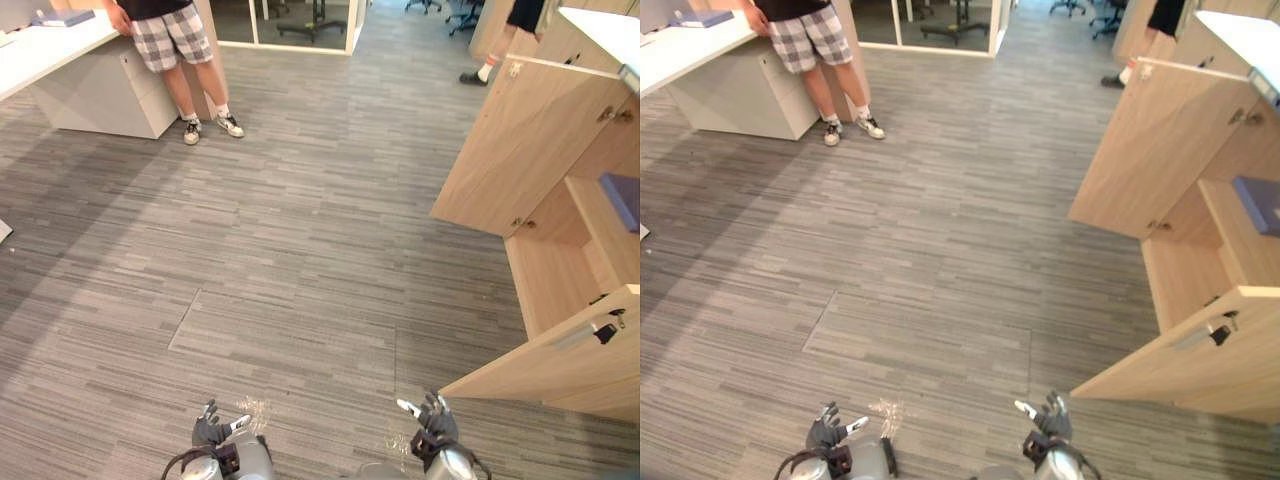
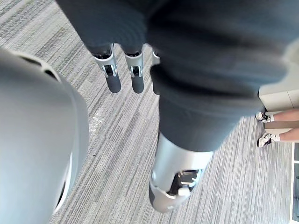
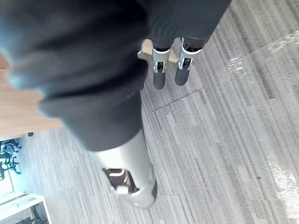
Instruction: Walk over to the cabinet, pick up the folder, carry it to the office cabinet, place the folder inside the office cabinet, then close the office cabinet door
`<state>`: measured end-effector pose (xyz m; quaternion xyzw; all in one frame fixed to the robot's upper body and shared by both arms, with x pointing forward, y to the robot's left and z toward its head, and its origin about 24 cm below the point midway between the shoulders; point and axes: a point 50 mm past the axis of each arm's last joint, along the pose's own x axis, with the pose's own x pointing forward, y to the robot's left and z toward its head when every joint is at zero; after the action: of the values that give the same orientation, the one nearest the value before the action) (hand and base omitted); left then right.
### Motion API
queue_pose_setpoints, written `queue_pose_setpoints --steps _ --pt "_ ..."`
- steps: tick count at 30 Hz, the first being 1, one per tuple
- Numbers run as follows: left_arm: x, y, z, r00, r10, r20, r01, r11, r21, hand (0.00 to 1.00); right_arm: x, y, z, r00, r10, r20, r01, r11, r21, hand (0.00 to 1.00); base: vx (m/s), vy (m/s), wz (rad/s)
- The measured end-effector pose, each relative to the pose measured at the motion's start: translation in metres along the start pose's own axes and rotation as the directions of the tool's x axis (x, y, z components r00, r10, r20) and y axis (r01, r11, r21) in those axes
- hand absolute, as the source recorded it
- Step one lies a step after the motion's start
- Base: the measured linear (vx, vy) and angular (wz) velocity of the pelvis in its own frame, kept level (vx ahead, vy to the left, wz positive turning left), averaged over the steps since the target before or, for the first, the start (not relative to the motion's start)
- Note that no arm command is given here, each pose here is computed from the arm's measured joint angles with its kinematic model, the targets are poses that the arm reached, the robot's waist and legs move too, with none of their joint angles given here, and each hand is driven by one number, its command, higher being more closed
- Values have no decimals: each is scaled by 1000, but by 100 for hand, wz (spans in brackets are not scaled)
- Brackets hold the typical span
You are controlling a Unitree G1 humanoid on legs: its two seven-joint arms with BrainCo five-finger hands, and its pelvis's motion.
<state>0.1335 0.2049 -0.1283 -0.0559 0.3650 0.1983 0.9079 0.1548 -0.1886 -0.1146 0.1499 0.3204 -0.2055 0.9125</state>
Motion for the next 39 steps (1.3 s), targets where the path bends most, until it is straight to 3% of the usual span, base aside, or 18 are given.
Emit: queue_pose_setpoints --steps 3,9,18,22,27,32,39 --pt "-2 -3 -3 1000 6 -9 -6 999 -47 0 4 4 10 999 11 35 -11 1000 3 0 381 93 -75" --pt "-2 -17 1 999 -50 11 50 999 -12 0 1 11 6 999 38 31 -39 999 15 0 519 143 -46" --pt "-6 -1 -14 998 -38 -39 40 998 51 0 4 24 13 993 109 47 -108 994 -19 0 508 -1 -26" --pt "-2 -1 -16 997 -32 -67 35 998 46 0 0 10 5 996 82 21 -82 996 -33 0 507 -300 17" --pt "2 -25 -7 997 -64 -51 63 998 -20 0 1 -6 4 1000 23 12 -22 1000 -16 0 361 -319 14" --pt "-3 -21 -15 997 -40 -71 34 997 -74 0 -12 -9 -19 999 0 -47 1 1000 20 0 227 -274 29" --pt "-4 -13 -7 999 -30 -23 28 995 -91 0 -8 -15 -13 999 -23 -35 24 1000 20 0 140 50 -36"
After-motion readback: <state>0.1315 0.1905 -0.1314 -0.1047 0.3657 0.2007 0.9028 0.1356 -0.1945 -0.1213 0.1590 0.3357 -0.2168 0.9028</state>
